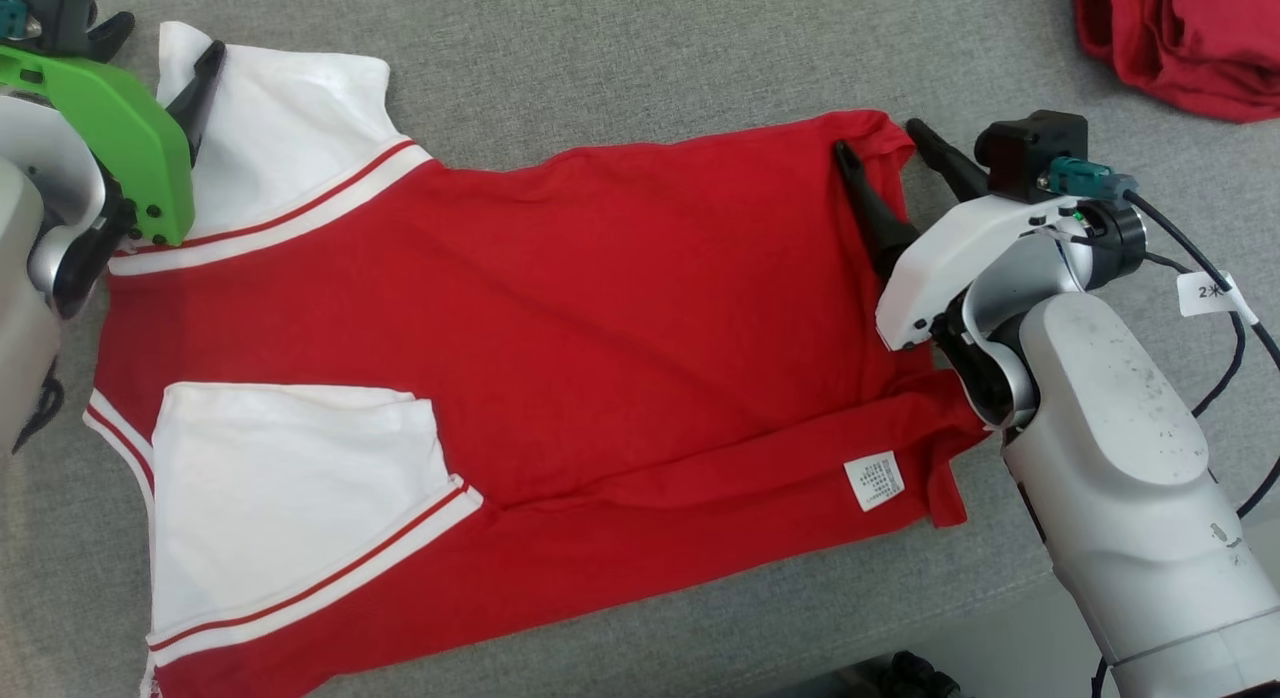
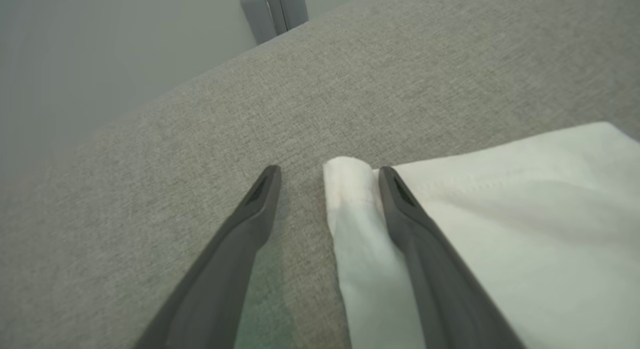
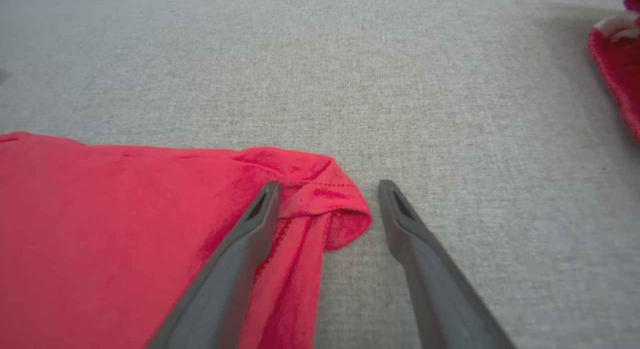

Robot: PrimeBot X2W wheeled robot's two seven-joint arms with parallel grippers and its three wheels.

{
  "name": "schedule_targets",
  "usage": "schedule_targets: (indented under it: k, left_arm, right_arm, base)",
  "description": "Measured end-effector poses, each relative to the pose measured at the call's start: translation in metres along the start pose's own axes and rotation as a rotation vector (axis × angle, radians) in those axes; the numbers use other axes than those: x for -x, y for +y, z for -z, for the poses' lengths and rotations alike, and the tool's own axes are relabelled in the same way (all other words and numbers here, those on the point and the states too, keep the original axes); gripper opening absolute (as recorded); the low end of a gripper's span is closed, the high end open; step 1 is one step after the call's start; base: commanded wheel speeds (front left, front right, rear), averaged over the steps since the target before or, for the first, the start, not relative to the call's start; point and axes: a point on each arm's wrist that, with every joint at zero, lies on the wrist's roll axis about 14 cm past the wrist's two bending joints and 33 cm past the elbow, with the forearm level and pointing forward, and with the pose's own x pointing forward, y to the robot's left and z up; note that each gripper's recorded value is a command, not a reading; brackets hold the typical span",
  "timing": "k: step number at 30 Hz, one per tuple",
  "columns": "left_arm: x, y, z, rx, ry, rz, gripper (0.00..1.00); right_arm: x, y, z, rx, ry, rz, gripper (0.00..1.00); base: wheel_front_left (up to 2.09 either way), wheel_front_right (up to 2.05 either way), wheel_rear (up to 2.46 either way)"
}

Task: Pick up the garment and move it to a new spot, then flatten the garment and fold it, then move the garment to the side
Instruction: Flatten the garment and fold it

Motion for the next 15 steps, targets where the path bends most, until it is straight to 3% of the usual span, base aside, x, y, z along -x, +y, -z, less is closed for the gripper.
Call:
schedule_targets:
  k: [1,2,3,4,9,15]
  left_arm:
    - [-0.001,-0.002,0.000,0.037,-0.001,0.004,1.00]
    - [-0.001,-0.006,0.002,0.057,0.009,0.010,0.33]
    - [-0.002,-0.007,0.004,0.056,0.020,0.014,0.18]
    - [-0.002,-0.008,0.004,0.056,0.022,0.016,0.00]
    - [0.000,-0.011,-0.007,0.123,-0.046,0.019,0.00]
    - [0.016,-0.001,-0.050,0.138,-0.225,-0.005,0.00]
  right_arm:
    - [0.000,0.002,0.000,0.004,0.005,-0.005,0.74]
    - [0.000,0.003,-0.001,0.004,0.004,-0.010,0.27]
    - [0.000,0.005,-0.002,-0.001,0.000,-0.014,0.09]
    - [0.000,0.005,-0.003,-0.001,-0.002,-0.015,0.00]
    - [-0.002,0.002,-0.014,0.007,-0.041,-0.015,0.00]
    - [-0.010,-0.001,-0.054,0.045,-0.179,-0.009,0.00]
  base:
    - [0.00,0.00,0.00]
    - [0.00,0.00,0.00]
    - [0.00,0.00,0.00]
    - [0.00,0.00,0.00]
    - [0.00,0.00,0.00]
    - [0.00,0.00,0.00]
